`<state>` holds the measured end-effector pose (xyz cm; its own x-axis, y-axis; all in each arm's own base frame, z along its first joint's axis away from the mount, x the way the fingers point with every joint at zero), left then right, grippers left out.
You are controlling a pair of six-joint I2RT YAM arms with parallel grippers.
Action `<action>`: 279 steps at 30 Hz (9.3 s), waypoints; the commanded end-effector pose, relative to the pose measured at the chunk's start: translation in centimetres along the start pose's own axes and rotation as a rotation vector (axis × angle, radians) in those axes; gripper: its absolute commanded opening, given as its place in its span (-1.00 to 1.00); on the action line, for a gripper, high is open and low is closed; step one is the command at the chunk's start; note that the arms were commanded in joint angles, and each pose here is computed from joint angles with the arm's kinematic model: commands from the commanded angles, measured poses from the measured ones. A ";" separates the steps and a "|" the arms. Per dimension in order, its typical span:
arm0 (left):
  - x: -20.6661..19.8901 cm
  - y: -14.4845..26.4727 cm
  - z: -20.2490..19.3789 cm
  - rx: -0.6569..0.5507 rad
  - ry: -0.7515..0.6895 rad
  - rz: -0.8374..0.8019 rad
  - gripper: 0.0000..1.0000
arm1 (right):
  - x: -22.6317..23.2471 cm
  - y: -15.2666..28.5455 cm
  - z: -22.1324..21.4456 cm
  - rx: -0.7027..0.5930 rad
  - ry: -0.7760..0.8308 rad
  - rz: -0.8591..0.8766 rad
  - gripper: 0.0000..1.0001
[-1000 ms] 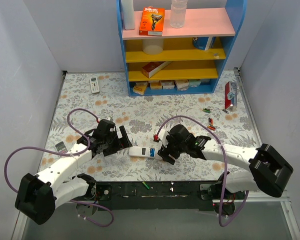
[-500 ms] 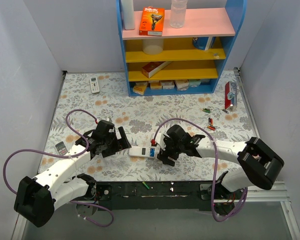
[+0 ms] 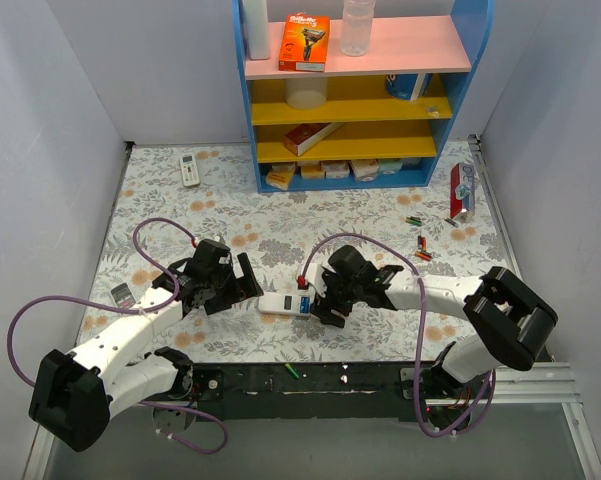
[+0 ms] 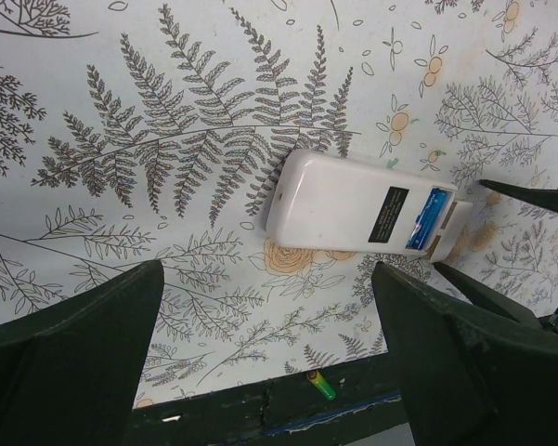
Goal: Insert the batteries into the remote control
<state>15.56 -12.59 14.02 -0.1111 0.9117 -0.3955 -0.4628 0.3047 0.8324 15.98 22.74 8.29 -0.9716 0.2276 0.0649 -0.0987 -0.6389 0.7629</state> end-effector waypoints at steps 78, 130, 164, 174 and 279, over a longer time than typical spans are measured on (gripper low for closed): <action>-0.2 -5.0 -1.3 0.148 0.033 -0.026 -0.06 | -0.6 -1.2 7.0 0.255 0.068 0.079 -0.24; -0.1 -5.0 -1.4 0.149 0.026 -0.025 -0.31 | -0.1 -1.8 7.2 0.339 0.129 0.062 -0.24; -0.1 -4.9 -1.4 0.148 0.027 -0.026 -0.35 | 0.6 -2.6 7.3 0.388 0.164 0.092 -0.16; -0.1 -4.8 -1.3 0.146 0.030 -0.026 -0.35 | 1.0 -2.7 7.4 0.400 0.159 0.104 -0.05; 0.1 -1.5 -0.5 -0.013 0.096 -0.023 -0.38 | 0.6 -2.6 7.7 0.419 -0.090 -0.189 -0.12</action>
<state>15.91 -13.67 11.97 -0.1486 0.8726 -0.4653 -0.4387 0.3636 0.8218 16.08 30.16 10.79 -0.9381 0.3441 0.0391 -0.0388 -0.2166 0.9755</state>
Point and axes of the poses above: each gripper's point midway between its finger pads, its own y axis back along the fingers, its own x axis along the line the jaws close on, z = x × y, the point moved 8 cm from there along y, back along the fingers, and after that the axes turned 5 degrees about -y, right-handed, at the moved point
